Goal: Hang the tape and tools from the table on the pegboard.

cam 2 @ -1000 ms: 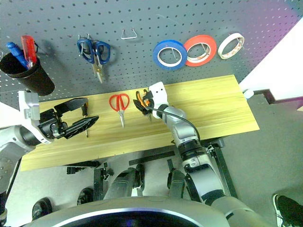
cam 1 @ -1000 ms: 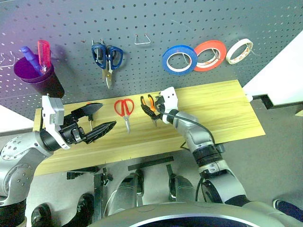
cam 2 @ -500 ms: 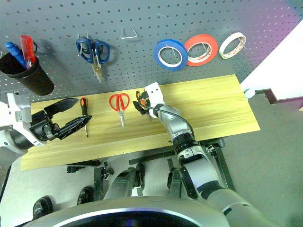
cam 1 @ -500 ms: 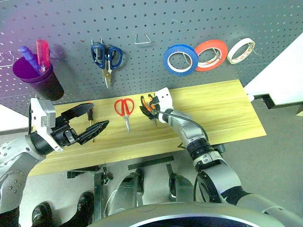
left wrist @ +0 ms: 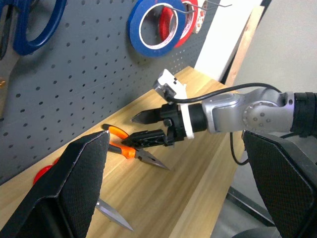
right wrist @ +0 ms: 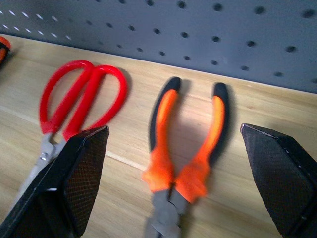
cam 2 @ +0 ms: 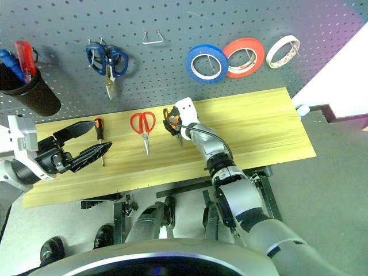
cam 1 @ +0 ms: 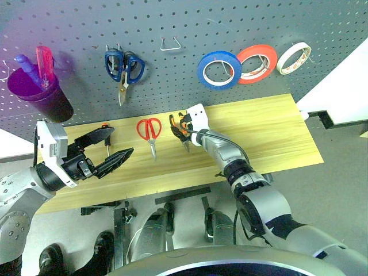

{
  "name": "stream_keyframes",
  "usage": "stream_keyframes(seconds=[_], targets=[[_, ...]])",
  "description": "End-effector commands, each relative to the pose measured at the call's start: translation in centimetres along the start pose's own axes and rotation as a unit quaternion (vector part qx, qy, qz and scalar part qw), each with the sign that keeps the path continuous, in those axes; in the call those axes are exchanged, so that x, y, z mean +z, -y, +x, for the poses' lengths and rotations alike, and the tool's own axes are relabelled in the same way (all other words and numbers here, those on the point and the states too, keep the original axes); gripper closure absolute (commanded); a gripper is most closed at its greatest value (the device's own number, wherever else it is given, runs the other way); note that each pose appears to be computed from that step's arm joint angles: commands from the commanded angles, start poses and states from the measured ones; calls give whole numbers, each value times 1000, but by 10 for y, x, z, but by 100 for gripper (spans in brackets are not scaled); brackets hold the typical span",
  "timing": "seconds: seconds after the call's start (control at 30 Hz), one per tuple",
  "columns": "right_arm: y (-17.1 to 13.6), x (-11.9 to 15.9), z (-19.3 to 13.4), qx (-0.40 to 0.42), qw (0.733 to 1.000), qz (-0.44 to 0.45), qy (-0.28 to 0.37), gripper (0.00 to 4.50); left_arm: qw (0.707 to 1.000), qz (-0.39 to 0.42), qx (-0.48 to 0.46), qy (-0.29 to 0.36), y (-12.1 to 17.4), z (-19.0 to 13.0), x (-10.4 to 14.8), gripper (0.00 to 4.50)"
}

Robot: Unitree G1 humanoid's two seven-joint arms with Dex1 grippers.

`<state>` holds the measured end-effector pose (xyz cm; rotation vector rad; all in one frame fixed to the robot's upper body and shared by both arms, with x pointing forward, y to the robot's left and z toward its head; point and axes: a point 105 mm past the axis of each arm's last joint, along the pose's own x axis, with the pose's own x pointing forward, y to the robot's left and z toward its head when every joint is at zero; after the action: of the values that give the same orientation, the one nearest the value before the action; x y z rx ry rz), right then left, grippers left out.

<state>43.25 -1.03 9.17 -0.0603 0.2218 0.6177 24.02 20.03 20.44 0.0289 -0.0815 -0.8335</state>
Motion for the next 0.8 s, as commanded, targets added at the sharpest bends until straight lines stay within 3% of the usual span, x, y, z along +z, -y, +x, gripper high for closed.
stream_keyframes(seconds=[0.03,0.8], targets=[[-8,9,5,8,1000,-6,9,4,1000,16,-7,5,6,-2,10,0],[6,5,6,-39,999,-19,-10,4,1000,1,-11,-4,13,-3,9,0]])
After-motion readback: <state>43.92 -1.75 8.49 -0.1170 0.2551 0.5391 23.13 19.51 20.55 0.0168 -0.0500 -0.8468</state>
